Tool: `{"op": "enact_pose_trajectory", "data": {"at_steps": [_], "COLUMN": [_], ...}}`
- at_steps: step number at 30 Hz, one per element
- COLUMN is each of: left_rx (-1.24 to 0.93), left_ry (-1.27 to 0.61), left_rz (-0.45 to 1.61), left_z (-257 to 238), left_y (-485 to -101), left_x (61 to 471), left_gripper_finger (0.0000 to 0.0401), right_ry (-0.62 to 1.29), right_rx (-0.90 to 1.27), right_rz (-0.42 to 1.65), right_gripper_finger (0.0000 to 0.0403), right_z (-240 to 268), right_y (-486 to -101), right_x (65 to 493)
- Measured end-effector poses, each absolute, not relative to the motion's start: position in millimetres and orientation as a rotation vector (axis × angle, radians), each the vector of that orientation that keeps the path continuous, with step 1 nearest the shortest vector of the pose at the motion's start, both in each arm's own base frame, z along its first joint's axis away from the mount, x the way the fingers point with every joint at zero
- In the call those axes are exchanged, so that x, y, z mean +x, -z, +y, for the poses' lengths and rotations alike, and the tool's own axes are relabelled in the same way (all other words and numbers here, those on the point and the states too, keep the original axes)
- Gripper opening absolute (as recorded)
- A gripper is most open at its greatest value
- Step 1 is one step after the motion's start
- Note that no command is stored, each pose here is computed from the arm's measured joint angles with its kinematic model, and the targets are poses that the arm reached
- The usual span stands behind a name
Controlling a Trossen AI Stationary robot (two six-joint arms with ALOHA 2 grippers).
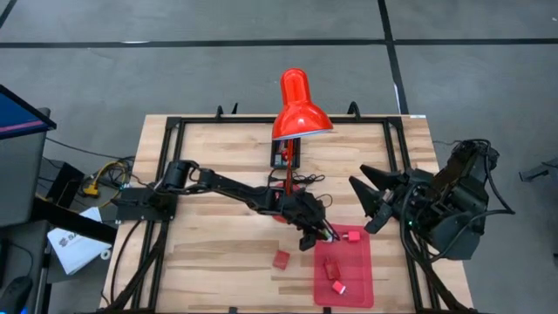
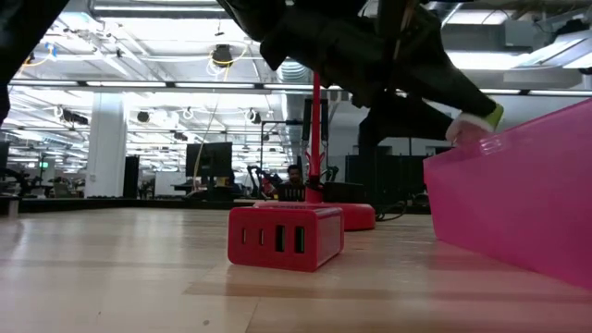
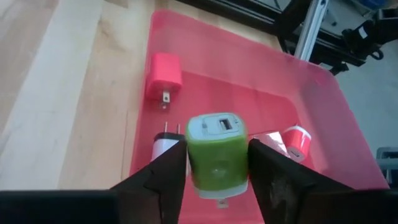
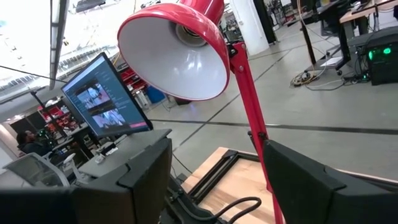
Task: Pick & Place Office items
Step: Put the green charger adapter into the red bin, then put the red charger adapter into the red bin
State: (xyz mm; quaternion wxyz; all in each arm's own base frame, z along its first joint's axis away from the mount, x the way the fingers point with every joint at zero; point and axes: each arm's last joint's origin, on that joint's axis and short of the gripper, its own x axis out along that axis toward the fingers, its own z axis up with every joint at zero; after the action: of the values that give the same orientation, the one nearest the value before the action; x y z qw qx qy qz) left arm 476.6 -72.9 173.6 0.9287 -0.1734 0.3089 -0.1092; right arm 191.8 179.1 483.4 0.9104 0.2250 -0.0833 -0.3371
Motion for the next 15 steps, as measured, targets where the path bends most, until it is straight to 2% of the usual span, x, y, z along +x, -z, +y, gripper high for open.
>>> {"op": "enact_pose_trajectory", "data": {"at_steps": [10,15], "left_rx": [-0.447,-0.451], "left_ry": [0.2,0.266], "left_rz": [0.63,0.705], "left_z": [-54,-51], "left_y": [-176,-202], "left_x": [479,464], "left_gripper_finger": [0.0237,0.0249], "right_ry": [0.702,0.7], "right_rx": [0.463,0.465], "right_rz": [-0.173,-0.174], "right_gripper_finger": [0.0245,0.0245], "right_z": [178,178], "right_y": [-483,-484], "right_x": [193,193]}}
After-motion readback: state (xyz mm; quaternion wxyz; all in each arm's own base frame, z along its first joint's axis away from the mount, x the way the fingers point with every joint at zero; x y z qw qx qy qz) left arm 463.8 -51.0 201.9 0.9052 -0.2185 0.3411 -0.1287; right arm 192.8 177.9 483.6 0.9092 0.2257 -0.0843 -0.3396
